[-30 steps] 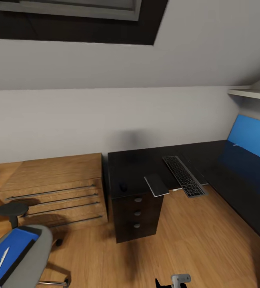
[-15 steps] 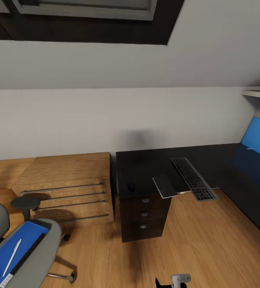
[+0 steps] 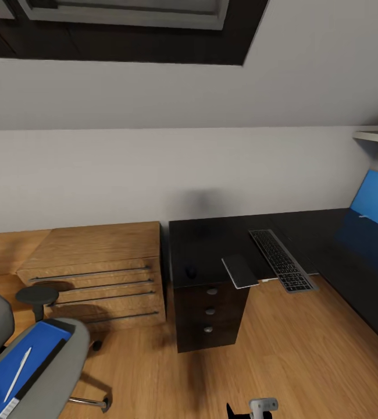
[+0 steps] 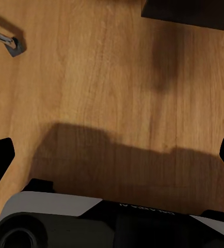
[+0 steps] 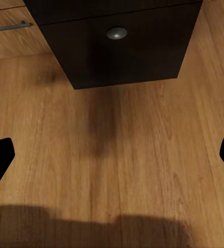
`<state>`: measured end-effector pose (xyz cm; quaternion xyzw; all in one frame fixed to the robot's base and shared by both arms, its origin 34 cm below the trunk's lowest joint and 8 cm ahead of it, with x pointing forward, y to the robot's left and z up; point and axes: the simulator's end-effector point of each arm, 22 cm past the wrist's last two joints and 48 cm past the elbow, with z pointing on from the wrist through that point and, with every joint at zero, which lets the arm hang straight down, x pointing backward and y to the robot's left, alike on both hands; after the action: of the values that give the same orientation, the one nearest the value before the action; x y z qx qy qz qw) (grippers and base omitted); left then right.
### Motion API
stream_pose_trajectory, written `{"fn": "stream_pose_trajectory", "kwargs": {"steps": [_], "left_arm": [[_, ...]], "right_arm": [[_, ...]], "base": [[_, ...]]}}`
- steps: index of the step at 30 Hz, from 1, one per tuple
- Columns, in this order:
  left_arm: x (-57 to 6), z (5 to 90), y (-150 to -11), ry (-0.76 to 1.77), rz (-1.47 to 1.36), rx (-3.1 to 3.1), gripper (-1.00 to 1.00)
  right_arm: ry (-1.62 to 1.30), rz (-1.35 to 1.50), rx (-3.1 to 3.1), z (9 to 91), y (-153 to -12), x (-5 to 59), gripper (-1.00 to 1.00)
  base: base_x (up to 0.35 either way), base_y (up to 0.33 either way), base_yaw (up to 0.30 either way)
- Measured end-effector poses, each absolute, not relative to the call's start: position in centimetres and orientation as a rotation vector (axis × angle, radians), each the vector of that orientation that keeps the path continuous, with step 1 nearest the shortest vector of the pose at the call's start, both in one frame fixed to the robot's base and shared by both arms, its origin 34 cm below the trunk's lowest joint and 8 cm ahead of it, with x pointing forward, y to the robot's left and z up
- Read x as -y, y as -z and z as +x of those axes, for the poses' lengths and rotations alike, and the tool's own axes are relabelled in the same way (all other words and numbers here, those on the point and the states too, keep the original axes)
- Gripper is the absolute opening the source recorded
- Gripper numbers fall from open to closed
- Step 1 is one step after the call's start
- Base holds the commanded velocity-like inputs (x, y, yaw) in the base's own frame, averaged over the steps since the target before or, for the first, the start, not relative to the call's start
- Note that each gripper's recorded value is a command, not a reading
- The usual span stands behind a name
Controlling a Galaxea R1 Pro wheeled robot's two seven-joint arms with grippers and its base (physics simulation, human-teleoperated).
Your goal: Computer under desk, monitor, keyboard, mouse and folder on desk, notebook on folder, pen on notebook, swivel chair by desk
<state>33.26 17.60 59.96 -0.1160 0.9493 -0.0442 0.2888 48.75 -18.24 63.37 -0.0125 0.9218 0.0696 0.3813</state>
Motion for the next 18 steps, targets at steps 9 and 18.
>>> {"fn": "stream_pose_trajectory", "kwargs": {"steps": [9,18], "left_arm": [[-17.6,33.26,-59.96,0.118,-0.309,-2.534,1.0],[-17.59,33.25,-59.95,0.118,-0.308,-2.535,1.0]], "right_arm": [[-0.178,-0.032,-2.353,48.73,-63.36,18.21,1.0],[-0.179,-0.034,-2.356,48.68,-63.32,18.17,1.0]], "base": [[0.0,-0.034,-0.026],[0.0,-0.292,0.008]]}}
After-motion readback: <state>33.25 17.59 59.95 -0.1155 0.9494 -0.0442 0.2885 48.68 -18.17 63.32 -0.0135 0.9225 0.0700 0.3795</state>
